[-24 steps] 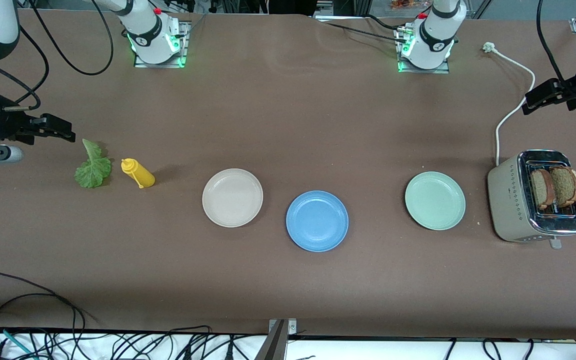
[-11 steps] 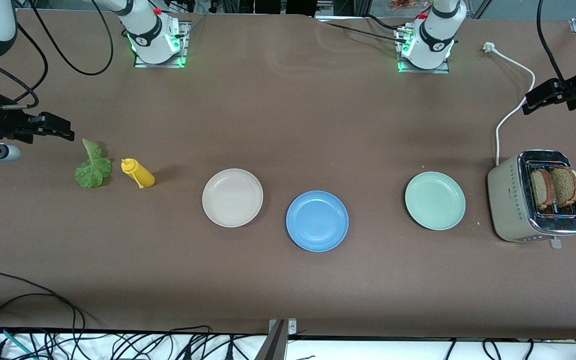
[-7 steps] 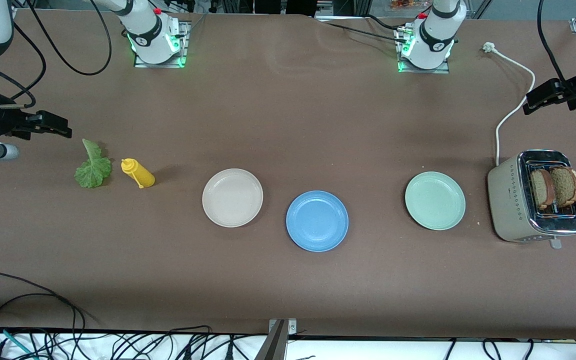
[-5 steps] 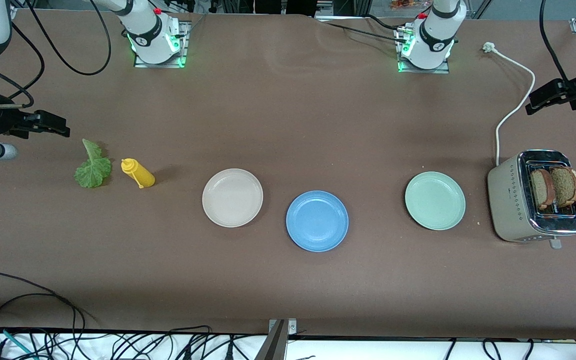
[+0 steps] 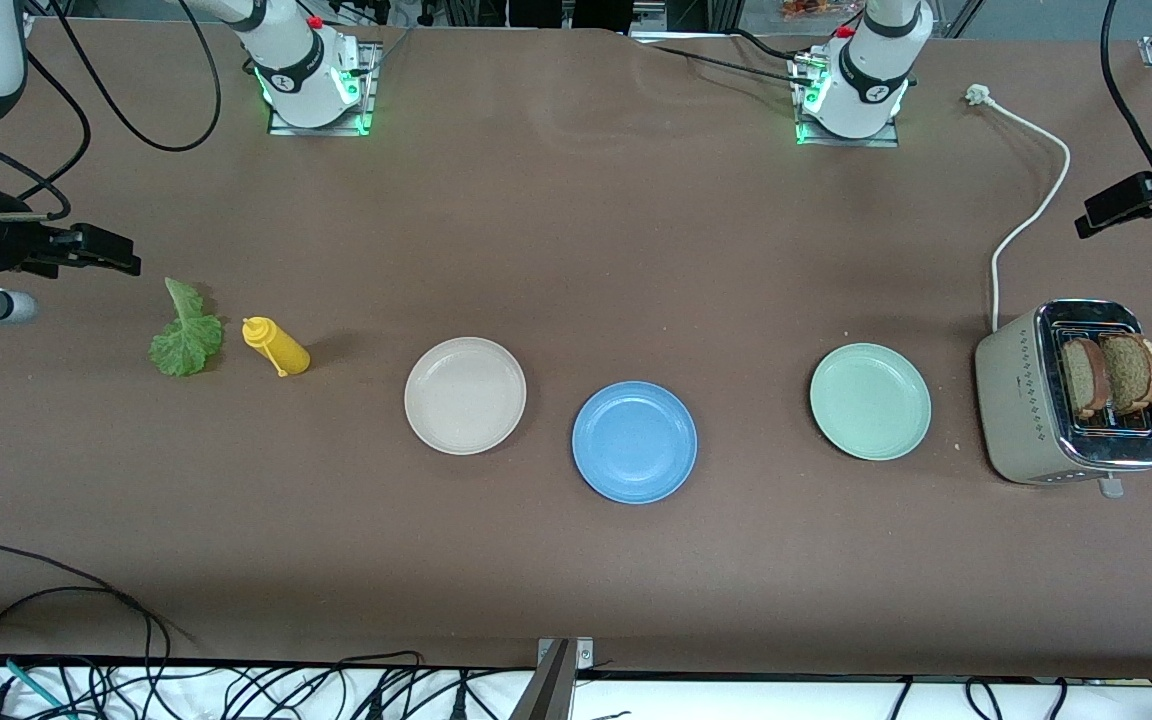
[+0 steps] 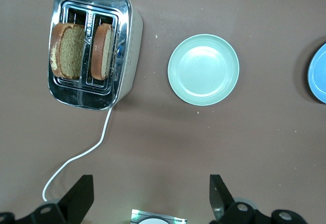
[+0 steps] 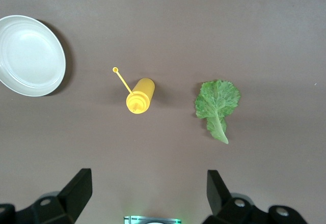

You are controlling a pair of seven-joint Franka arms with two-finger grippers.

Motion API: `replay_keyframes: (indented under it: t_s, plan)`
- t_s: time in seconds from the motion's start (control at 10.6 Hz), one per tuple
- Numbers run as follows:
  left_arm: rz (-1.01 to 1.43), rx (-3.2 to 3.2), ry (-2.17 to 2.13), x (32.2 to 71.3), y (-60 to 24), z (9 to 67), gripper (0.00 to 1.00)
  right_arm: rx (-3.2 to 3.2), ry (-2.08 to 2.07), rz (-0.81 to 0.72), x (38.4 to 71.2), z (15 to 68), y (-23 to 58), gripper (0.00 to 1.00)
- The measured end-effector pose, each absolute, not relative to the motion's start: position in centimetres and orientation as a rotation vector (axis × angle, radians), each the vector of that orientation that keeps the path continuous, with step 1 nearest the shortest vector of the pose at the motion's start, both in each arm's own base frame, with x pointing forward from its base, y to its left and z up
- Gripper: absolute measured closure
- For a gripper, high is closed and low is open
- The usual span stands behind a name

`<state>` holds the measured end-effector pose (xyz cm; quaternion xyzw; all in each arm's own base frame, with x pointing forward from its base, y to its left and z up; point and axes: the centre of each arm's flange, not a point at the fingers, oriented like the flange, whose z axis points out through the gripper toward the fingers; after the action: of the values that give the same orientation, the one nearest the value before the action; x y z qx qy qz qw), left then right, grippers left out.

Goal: Make sandwich in blue plate with both arms

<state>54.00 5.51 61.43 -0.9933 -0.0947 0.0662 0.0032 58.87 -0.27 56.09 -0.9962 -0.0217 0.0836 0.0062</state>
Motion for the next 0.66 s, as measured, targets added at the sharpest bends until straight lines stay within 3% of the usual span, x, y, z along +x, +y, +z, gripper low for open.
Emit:
replay_keyframes:
  t_s: [0.66]
  plan:
    - [0.29, -3.105, -0.39, 54.9, 9.1, 58.5, 0.0, -3.121, -0.067, 0.262, 59.0, 55.9, -0.3, 0.0]
